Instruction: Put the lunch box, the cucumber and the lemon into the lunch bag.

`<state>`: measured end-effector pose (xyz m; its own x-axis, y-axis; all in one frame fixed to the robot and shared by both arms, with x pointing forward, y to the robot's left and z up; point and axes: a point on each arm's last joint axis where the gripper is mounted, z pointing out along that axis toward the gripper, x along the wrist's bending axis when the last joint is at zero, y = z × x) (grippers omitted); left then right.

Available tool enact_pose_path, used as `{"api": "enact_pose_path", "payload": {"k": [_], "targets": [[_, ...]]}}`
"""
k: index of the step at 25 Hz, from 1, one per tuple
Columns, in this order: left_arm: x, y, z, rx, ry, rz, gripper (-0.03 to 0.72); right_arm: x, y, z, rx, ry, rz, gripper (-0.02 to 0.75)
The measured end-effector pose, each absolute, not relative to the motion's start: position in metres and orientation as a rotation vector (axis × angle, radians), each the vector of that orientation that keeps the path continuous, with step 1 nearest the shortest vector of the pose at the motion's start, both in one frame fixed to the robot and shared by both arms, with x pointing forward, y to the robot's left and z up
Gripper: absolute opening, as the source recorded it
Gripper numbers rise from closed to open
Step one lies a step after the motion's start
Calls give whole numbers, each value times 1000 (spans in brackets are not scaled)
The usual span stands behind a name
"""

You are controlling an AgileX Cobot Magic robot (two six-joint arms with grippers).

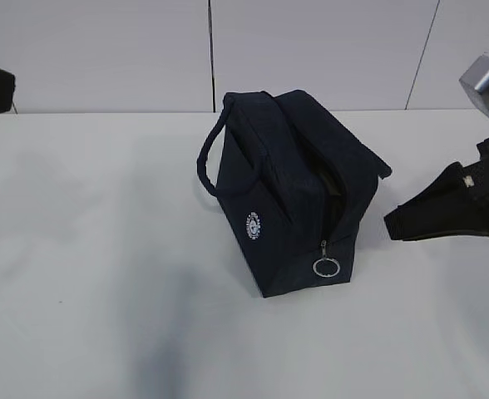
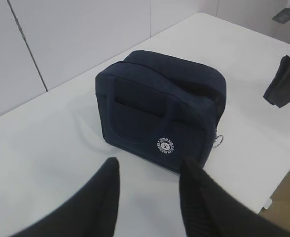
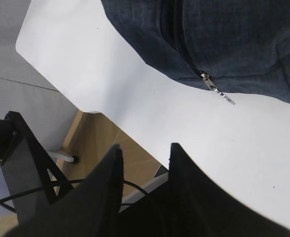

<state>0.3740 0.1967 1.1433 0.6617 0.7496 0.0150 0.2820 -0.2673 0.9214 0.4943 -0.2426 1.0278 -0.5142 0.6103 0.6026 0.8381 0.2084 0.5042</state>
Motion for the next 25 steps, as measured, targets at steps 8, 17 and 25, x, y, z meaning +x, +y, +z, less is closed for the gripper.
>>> {"api": "enact_pose_path", "payload": {"k": [8,17,25], "targets": [[373,197,1142,1853,822,555,292,510,-244,994,-1306,-2215,-1134,241],[373,197,1141,1866,826,547,291,519,-253,978,-1305,-2417,-1079,241],[373,197,1141,1868,826,546,291,529,-248,967,-1314,-2320,-1166,379]]}}
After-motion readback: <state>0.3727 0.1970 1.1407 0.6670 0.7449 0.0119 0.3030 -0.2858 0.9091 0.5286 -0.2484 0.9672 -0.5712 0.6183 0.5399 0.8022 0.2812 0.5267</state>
